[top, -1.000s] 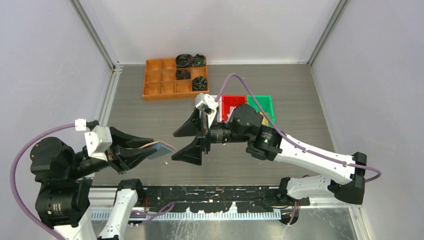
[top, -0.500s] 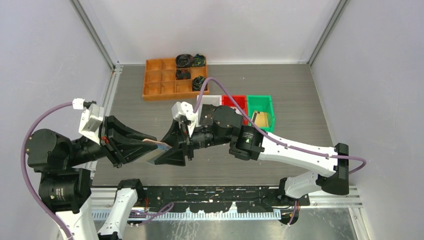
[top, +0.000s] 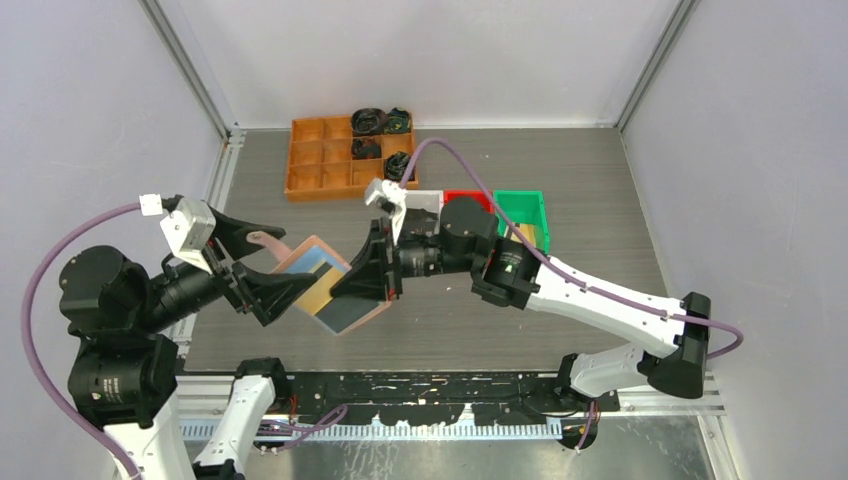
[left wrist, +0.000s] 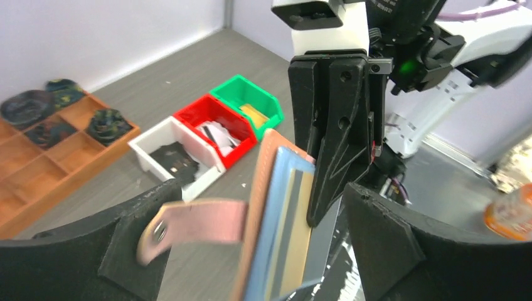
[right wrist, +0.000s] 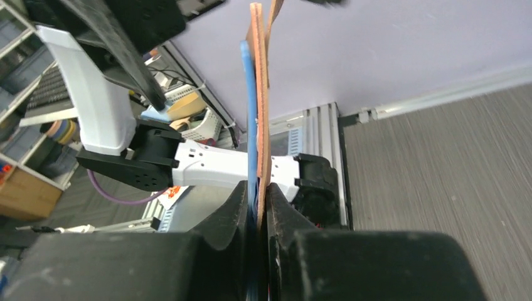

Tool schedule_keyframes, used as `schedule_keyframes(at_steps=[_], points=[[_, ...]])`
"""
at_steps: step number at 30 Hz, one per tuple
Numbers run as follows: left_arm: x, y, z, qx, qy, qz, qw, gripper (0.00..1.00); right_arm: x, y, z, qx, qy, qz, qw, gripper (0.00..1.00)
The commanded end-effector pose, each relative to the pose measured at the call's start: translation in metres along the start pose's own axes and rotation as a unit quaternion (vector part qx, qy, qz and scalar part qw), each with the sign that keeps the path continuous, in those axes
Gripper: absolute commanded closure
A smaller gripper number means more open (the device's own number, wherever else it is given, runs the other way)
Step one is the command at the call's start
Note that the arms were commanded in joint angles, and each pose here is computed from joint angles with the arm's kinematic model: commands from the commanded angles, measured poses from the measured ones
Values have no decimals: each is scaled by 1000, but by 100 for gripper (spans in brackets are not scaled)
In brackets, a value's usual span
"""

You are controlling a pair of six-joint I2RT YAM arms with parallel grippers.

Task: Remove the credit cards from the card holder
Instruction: Remove the credit card from the card holder.

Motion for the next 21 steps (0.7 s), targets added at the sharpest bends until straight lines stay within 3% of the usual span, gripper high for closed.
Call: schedule_keyframes(at_steps=[1,9,16,21], points=[[-10,3,11,-67,-32,19,997,0,-27,29,3,-2,-18,-18,1000,99],[13,3,6,6,-11,60,998,0,-27,42,2,-38,-37,78,996,99],[41,-1,17,31,48,98,994,4,-29,37,2,-62,-49,95,992,99],[37,-2,2,105,97,88,986,9,-29,33,-3,-57,-48,98,992,99]])
Point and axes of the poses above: each gripper's point midway between its finger pads, its own y axis back along the fingers, its own z axis along the line the jaws close on, x = y × z, the point moved 9 cm from there along y, back along the fingers, and after that the axes turned 10 degrees about y, right-handed, at the moved point
